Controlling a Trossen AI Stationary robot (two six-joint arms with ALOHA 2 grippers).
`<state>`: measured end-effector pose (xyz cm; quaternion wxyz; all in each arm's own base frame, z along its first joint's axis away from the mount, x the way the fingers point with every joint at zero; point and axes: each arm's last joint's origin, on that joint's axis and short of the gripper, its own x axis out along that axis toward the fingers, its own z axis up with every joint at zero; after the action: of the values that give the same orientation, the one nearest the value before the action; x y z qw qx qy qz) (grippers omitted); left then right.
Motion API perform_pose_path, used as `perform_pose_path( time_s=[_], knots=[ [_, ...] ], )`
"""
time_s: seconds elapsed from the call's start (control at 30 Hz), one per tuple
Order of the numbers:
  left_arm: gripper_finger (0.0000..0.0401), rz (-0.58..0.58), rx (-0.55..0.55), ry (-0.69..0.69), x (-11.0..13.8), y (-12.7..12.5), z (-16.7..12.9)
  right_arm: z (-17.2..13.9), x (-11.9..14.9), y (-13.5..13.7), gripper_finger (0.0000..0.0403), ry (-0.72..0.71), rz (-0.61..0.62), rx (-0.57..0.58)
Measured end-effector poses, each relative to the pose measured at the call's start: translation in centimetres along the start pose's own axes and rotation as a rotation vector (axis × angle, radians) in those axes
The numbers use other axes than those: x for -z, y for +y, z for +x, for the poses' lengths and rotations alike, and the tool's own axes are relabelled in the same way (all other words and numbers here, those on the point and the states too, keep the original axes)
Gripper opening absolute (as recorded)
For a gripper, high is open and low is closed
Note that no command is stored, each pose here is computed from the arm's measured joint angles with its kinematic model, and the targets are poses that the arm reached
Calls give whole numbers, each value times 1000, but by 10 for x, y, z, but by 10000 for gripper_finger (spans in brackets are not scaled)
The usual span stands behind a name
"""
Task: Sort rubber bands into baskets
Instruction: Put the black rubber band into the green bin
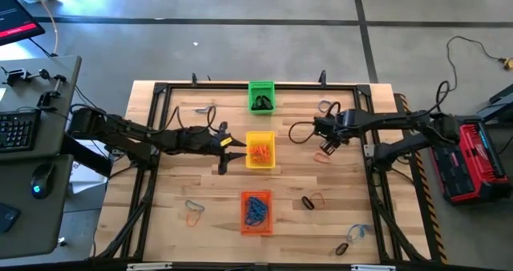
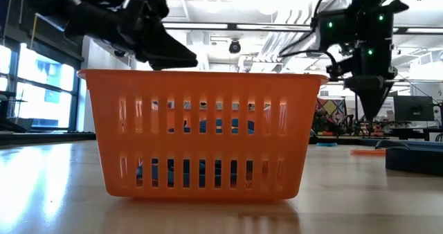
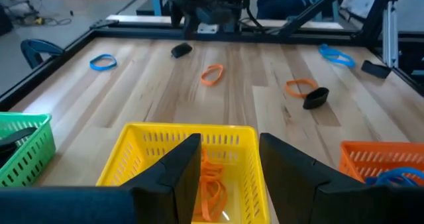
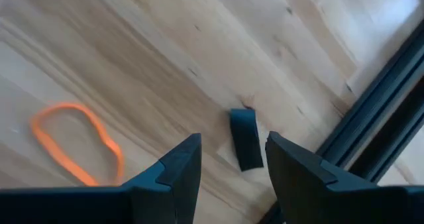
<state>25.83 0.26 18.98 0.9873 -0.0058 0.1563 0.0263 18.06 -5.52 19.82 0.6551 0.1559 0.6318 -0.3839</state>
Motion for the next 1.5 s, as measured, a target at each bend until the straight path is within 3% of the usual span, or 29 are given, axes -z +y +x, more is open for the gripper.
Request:
perform_pose_path(
  time_s=[0.3, 0.77, 1.17, 1.33, 1.5],
  knots=[
    [147, -11, 3, -65, 19, 1, -10, 40, 16, -18, 158, 183, 44, -46],
    [147, -59, 5, -48, 37, 1, -17, 49, 5, -37, 158, 182, 201, -82],
    [147, -60, 5, -45, 39, 1, -18, 73, 2, -38, 156, 267, 195, -164],
    [147, -59, 6, -45, 39, 1, -18, 73, 1, -38, 120, 263, 193, -169],
    [147, -57, 12, -45, 39, -1, -18, 68, 0, -34, 53, 239, 165, -172]
  ],
)
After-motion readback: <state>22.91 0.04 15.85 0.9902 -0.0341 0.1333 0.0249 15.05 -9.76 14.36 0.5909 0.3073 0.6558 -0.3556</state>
